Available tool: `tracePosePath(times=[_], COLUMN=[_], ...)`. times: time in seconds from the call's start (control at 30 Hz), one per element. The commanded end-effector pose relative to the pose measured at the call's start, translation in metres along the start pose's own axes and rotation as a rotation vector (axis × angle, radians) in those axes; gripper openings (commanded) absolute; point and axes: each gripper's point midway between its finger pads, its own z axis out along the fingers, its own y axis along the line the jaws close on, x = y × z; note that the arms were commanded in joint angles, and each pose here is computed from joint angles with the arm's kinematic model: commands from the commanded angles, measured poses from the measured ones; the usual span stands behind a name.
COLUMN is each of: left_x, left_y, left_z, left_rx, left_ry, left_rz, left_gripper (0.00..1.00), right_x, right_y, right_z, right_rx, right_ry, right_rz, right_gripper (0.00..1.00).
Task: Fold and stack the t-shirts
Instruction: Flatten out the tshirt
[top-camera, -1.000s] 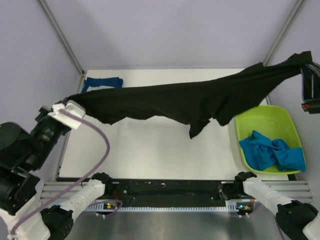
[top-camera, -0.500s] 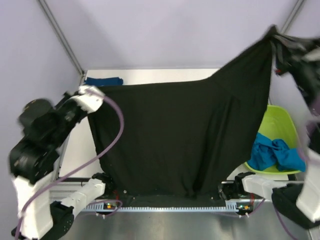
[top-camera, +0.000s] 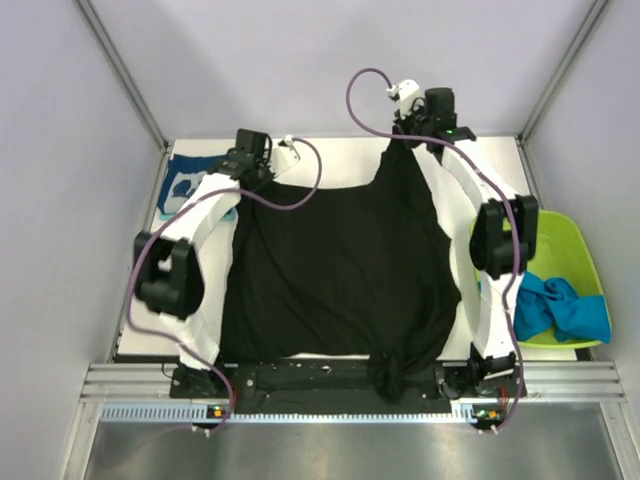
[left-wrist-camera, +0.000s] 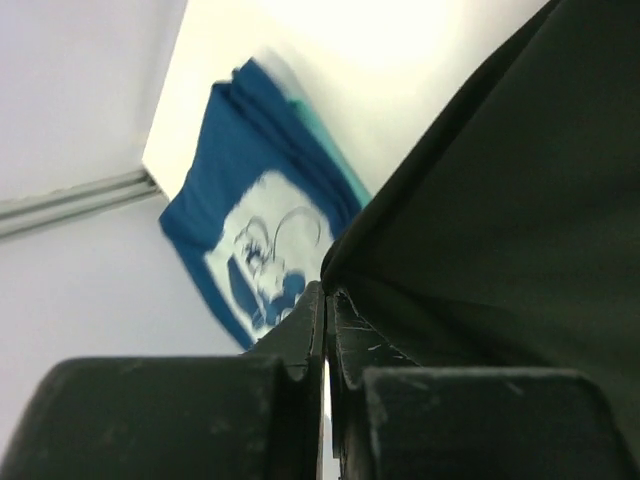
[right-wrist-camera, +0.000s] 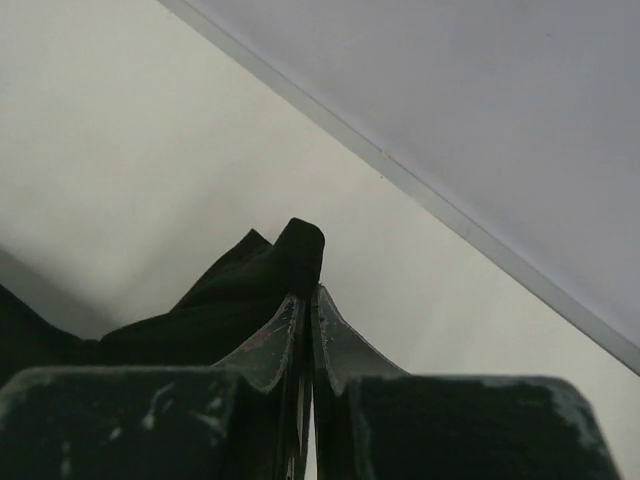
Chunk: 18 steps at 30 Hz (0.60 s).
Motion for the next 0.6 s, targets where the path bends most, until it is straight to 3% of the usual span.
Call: tracePosePath(times=[0.0, 0.27, 0.5, 0.57], left_x=[-0.033, -0.031, -0.028, -0.029], left_y=[0.057, 0.068, 0.1, 0.115], left_z=[0.054, 0.125, 0.139, 0.138], left_rx=[-0.192, -0.273, -0.498, -0.589], left_ry=[-0.041, 0.025, 0.064, 0.071], left_rz=[-0.062, -0.058, -0.1, -0.092], left_gripper=[0.0, 0.0, 0.04, 0.16], right_x=[-0.054, -0.039, -0.05, -0.056], right_y=[-0.038, -0.086, -0.104, -0.102], right_z=[0.037, 0.068, 0.07, 0.071], right_rx=[0.094, 0.281, 0.306, 0.299], right_ry=[-0.211, -0.245, -0.319, -0.346], right_rz=[-0.078, -0.07, -0.054, -0.048], right_gripper=[0.0, 0.0, 0.0, 0.0])
